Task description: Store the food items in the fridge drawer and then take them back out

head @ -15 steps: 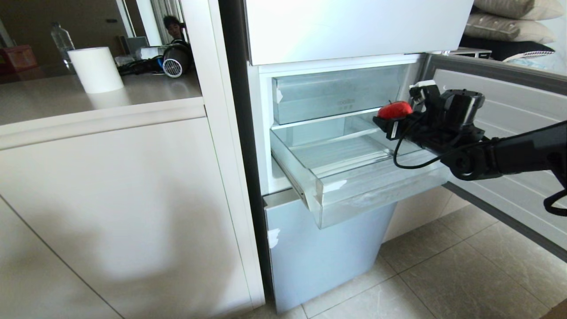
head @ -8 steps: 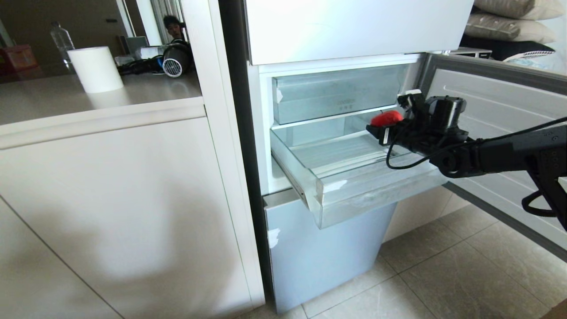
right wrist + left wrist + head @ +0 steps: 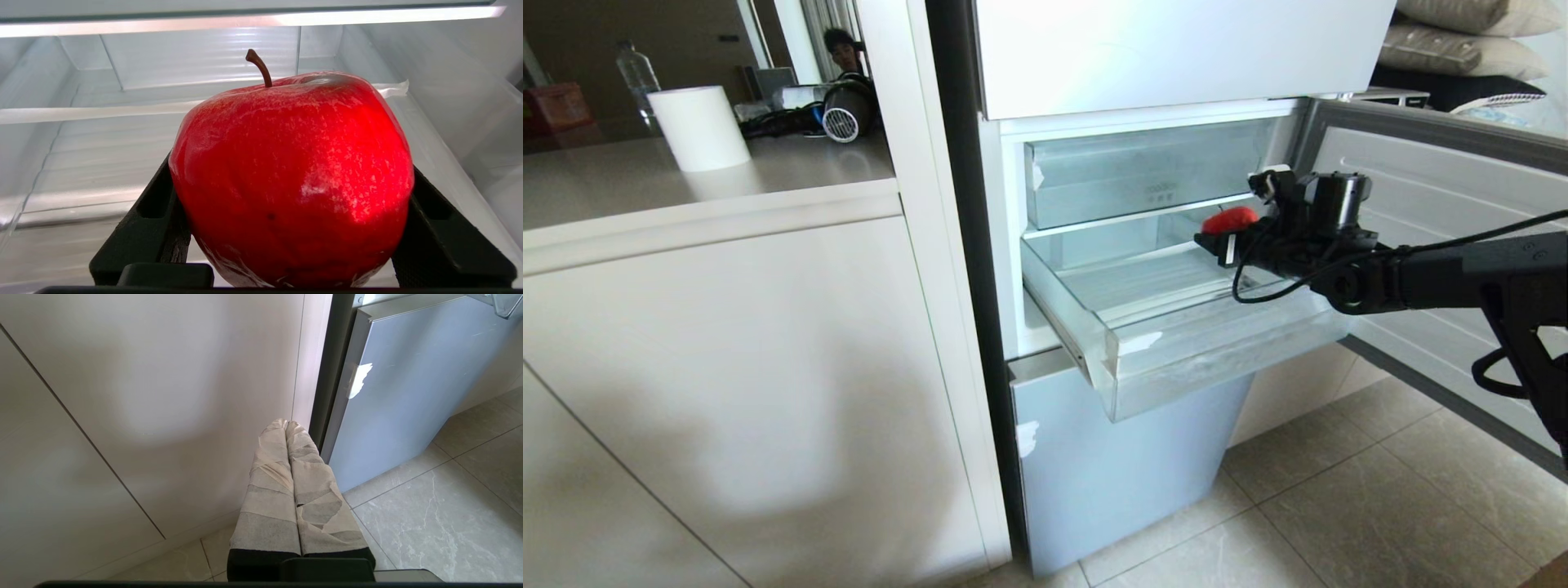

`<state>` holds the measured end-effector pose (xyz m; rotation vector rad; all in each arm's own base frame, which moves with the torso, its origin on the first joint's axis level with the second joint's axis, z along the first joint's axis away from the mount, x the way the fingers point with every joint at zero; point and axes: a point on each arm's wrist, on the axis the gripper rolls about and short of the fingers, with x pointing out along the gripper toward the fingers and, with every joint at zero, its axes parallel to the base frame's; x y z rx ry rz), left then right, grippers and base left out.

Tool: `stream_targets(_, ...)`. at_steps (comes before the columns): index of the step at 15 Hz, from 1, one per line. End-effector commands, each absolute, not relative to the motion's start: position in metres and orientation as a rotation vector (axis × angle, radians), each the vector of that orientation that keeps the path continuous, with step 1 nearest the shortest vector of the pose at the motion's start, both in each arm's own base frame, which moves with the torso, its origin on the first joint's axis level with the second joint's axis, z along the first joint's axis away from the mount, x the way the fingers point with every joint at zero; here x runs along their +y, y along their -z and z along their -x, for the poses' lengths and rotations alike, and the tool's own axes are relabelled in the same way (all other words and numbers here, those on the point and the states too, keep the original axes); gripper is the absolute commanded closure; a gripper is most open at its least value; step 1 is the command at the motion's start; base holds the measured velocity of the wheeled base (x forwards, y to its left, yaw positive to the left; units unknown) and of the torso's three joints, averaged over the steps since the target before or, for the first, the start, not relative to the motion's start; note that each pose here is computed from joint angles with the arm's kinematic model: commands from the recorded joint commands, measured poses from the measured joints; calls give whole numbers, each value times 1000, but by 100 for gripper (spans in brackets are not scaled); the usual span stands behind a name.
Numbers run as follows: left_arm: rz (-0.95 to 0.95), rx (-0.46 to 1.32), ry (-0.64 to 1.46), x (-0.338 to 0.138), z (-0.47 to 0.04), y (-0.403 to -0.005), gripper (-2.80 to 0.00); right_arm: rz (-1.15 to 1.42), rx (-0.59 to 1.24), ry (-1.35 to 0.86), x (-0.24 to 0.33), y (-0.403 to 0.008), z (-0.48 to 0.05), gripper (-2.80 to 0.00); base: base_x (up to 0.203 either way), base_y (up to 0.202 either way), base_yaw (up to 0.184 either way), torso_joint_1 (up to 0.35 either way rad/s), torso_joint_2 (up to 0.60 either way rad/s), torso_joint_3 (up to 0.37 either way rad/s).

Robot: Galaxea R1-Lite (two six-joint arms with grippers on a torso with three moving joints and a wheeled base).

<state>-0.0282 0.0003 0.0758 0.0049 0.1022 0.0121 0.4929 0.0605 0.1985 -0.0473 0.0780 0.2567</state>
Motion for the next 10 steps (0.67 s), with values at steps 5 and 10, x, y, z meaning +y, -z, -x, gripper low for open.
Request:
stream_targets(5, -5, 103, -12, 0, 28, -76, 0, 43, 159, -264, 63, -181, -506, 0, 0, 0, 0, 0, 0, 0)
stream_targets(10, -5, 103, -12, 0, 28, -76, 0, 43, 175, -266, 63, -173, -510, 0, 0, 0, 0, 0, 0, 0)
